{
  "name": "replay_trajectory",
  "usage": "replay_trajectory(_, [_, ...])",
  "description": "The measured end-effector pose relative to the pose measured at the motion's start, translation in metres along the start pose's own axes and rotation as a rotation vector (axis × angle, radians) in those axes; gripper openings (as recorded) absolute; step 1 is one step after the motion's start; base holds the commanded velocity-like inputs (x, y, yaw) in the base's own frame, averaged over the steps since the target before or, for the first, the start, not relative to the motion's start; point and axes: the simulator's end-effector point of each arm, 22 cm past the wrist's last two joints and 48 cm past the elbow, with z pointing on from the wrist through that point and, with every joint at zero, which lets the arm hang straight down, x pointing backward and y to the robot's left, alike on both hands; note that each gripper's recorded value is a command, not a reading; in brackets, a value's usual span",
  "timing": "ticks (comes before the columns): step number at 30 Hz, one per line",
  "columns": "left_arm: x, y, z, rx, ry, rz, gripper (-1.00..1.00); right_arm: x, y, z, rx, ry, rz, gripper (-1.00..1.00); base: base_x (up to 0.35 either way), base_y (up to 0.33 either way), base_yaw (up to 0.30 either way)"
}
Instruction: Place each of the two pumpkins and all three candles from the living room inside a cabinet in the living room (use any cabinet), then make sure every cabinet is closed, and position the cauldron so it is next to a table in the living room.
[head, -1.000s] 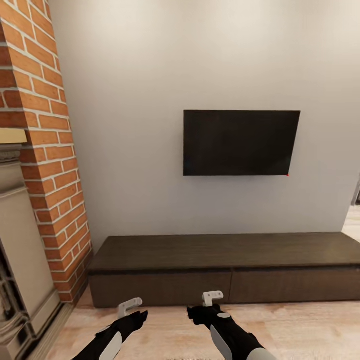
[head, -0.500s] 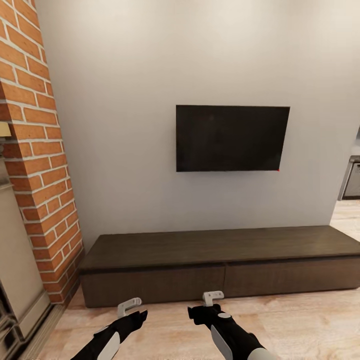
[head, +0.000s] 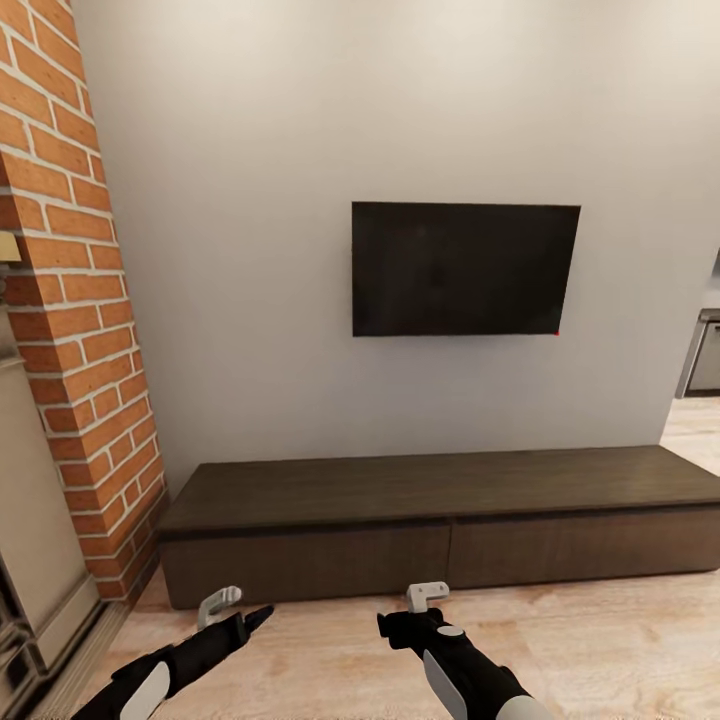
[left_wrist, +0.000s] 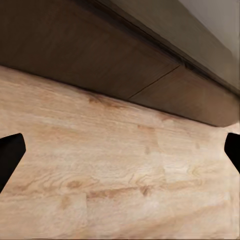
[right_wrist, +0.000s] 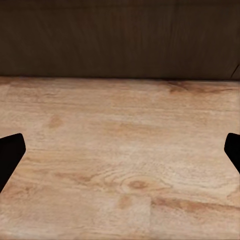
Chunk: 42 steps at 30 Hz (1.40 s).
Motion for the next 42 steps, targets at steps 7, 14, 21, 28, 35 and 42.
replay_trajectory(7, [0.000, -0.017, -0.014, 0.191, 0.012, -0.055, 1.00, 0.011, -0.001, 0.007, 0.000, -0.005, 0.004, 1.00, 0.000, 0.000, 0.000])
replay_trajectory(14, [0.018, -0.042, -0.028, 0.380, 0.075, -0.095, 1.00, 0.019, -0.003, 0.015, 0.001, -0.028, 0.007, 1.00, 0.000, 0.000, 0.000])
replay_trajectory(21, [0.039, -0.056, -0.036, 0.499, 0.135, -0.116, 1.00, 0.031, -0.004, 0.022, 0.001, -0.030, 0.009, 1.00, 0.000, 0.000, 0.000])
replay_trajectory(28, [0.050, -0.078, -0.059, 0.682, 0.173, -0.087, 1.00, 0.034, -0.007, 0.029, 0.005, -0.075, 0.053, 1.00, 0.000, 0.000, 0.000])
replay_trajectory(35, [0.026, -0.107, -0.079, 0.827, 0.186, -0.067, 1.00, 0.041, -0.015, 0.035, 0.002, -0.106, 0.265, 1.00, 0.000, 0.000, 0.000])
replay_trajectory(42, [0.030, -0.113, -0.074, 0.845, 0.181, -0.031, 1.00, 0.053, -0.015, 0.042, -0.002, -0.109, 0.286, 1.00, 0.000, 0.000, 0.000])
